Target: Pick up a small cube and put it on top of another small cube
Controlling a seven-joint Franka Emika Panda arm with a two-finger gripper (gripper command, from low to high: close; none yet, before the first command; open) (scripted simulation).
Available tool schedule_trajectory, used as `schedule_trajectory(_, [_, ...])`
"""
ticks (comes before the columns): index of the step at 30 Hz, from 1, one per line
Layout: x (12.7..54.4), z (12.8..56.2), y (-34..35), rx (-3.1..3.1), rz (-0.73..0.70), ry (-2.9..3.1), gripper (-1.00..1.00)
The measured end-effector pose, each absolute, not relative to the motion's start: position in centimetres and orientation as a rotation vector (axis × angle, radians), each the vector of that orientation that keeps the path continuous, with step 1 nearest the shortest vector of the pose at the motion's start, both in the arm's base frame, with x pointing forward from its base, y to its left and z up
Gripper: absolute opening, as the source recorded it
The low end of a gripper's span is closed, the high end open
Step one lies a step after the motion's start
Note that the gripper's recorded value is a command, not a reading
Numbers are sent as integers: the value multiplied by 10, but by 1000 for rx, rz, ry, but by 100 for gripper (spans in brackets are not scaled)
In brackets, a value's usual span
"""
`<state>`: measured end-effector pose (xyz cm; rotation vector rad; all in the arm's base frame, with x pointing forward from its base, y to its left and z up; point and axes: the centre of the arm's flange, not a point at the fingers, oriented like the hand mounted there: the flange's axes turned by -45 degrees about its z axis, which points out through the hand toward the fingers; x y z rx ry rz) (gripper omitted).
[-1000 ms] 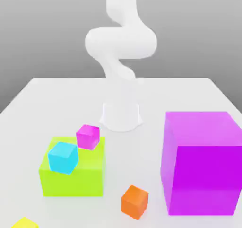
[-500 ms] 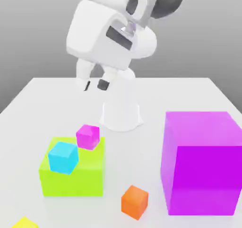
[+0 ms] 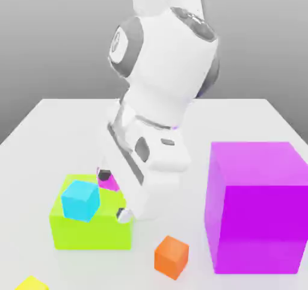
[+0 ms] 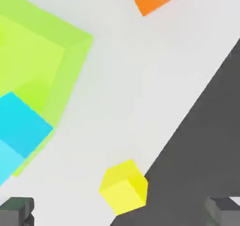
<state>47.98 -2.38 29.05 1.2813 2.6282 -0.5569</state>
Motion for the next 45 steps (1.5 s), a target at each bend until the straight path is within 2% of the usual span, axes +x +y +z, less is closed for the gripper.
schedule_trajectory(5, [472,253,-20,916,-584,2888,0])
schedule_trajectory(10, [462,223,-14,505,-549,3089,0])
schedule_trajectory(20, [445,187,7,-396,-329,3229,0])
schedule_trajectory(30, [437,187,29,-1226,-66,2961,0])
schedule_trajectory(36, [437,187,29,-1226,-66,2961,0])
schedule_trajectory(39, [438,145,34,-1451,-13,2796,0])
schedule_trajectory(40, [437,136,35,-1470,-7,2781,-100])
schedule_trajectory(45, [438,136,35,-1470,-6,2780,-100])
